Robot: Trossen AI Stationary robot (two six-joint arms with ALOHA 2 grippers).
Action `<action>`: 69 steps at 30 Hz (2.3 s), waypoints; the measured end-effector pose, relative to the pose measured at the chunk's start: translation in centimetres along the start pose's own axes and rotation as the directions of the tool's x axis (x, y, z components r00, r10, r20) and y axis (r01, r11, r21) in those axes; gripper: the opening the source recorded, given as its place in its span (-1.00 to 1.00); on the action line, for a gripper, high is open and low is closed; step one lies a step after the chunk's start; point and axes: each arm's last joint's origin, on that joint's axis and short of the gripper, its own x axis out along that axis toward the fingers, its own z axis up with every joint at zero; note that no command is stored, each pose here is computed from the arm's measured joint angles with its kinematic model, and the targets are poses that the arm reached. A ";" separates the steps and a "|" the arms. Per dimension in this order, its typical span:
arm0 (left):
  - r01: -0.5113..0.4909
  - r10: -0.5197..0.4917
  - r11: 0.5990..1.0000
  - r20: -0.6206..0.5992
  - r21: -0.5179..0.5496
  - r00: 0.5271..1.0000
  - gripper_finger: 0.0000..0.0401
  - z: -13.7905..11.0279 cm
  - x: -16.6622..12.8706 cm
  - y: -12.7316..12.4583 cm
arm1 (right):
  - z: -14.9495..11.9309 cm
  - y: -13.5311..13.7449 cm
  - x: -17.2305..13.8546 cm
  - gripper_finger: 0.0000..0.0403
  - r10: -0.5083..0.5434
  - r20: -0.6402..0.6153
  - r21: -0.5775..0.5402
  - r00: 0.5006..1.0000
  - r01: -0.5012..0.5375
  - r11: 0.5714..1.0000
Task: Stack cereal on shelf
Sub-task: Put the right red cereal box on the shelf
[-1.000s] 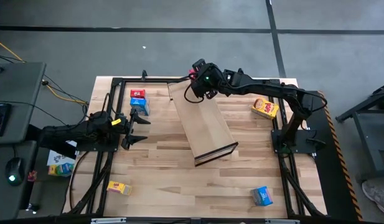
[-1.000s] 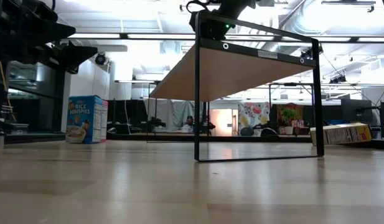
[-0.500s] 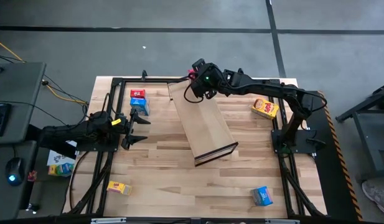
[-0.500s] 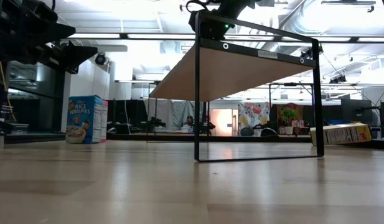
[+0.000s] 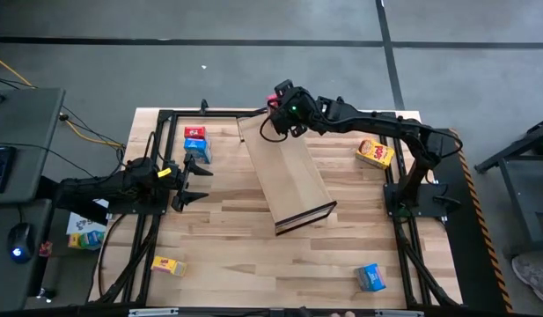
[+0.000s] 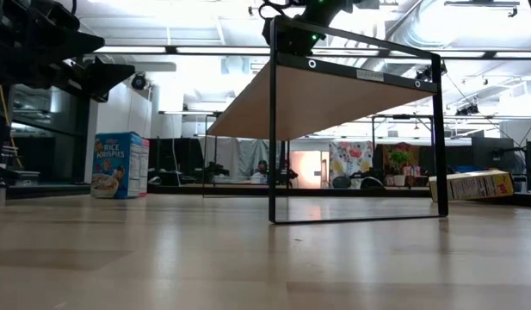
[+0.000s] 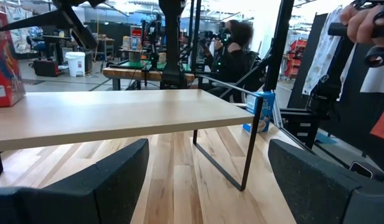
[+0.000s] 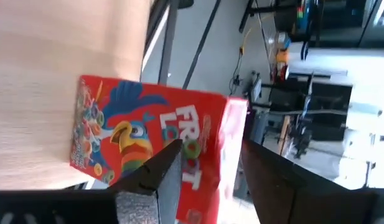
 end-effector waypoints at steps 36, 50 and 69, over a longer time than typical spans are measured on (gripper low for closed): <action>0.000 0.000 1.000 0.000 0.000 1.000 0.60 0.0 0.0 0.0 | 2.6 -2.7 -8.2 -1.00 0.212 -0.251 0.808 0.945 0.083 0.583; 0.000 0.000 1.000 0.000 0.000 1.000 0.60 0.0 0.0 0.0 | 3.5 -0.4 -2.5 -1.00 0.263 -0.518 0.733 0.814 0.264 0.627; 0.000 0.000 1.000 0.000 0.000 1.000 0.60 0.0 0.0 0.0 | 2.9 -1.7 -2.5 -1.00 0.329 -0.418 0.871 0.847 0.271 0.409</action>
